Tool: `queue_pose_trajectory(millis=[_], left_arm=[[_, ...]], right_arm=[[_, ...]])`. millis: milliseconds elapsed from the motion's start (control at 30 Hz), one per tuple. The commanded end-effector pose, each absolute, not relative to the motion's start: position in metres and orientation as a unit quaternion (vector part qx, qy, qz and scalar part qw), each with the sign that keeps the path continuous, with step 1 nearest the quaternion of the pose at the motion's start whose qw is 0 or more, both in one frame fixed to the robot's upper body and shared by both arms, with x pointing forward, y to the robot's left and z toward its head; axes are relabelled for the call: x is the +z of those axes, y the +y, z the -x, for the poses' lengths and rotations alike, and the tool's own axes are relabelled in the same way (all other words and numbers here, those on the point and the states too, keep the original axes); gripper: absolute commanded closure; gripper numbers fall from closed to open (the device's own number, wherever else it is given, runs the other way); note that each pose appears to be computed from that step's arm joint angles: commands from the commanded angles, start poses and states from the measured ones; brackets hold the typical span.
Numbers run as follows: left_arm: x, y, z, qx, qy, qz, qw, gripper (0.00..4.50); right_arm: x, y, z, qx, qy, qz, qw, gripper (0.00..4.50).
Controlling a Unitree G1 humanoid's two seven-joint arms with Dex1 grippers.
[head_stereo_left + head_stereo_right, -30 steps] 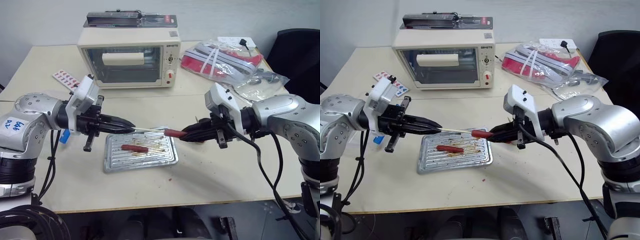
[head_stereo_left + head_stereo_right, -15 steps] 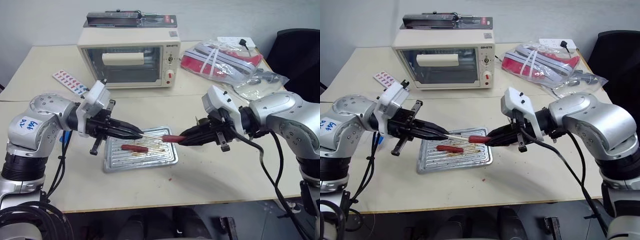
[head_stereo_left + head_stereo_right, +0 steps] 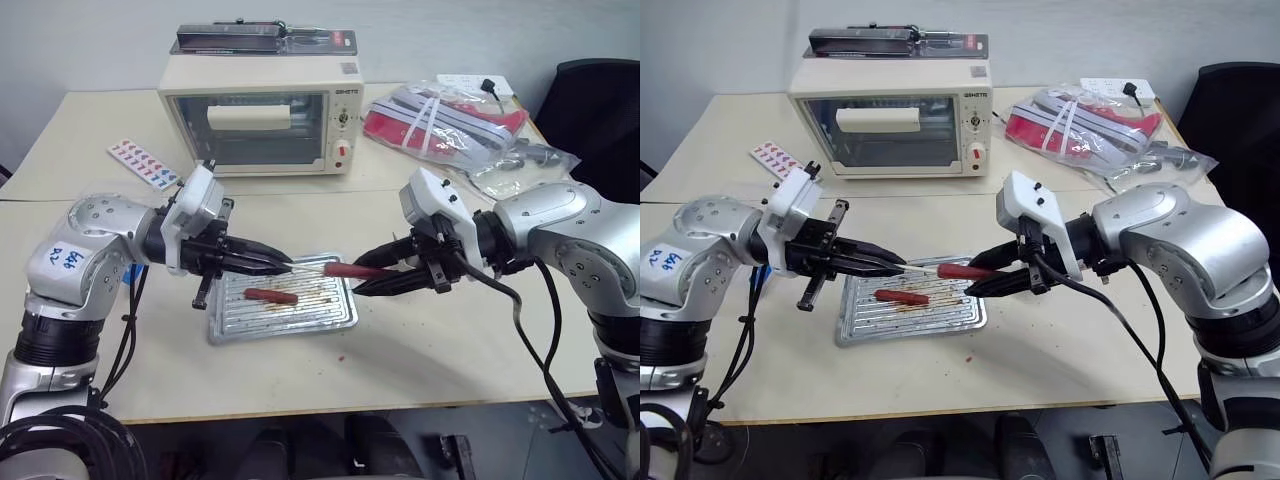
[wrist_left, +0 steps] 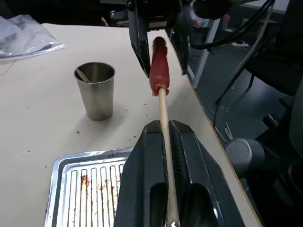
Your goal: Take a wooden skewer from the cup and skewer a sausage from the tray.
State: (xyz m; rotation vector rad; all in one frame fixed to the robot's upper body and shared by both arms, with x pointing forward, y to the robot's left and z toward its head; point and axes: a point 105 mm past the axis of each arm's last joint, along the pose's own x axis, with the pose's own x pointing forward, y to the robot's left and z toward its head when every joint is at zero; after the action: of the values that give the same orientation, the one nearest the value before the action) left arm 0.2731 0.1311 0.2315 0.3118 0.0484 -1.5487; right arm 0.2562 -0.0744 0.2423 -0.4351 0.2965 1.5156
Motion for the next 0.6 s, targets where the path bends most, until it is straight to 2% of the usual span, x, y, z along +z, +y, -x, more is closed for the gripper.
queue_pose_trajectory(millis=[33,267,367,600], left_arm=[[0.242,0.146,-0.27,-0.649,-0.005,-0.159,0.744,4.5],[0.24,0.163,-0.263,-0.551,-0.036,-0.133,0.823,4.5],[0.241,0.175,-0.262,-0.497,-0.047,-0.125,0.857,4.5],[0.247,0.231,-0.262,-0.324,-0.072,-0.108,0.937,4.5]], right_arm=[[0.259,-0.082,-0.261,0.655,0.094,0.237,0.712,2.14],[0.284,-0.088,-0.276,0.623,0.048,0.235,0.745,2.14],[0.292,-0.085,-0.274,0.634,0.044,0.205,0.744,1.63],[0.302,-0.075,-0.269,0.648,-0.011,0.196,0.736,0.02]])
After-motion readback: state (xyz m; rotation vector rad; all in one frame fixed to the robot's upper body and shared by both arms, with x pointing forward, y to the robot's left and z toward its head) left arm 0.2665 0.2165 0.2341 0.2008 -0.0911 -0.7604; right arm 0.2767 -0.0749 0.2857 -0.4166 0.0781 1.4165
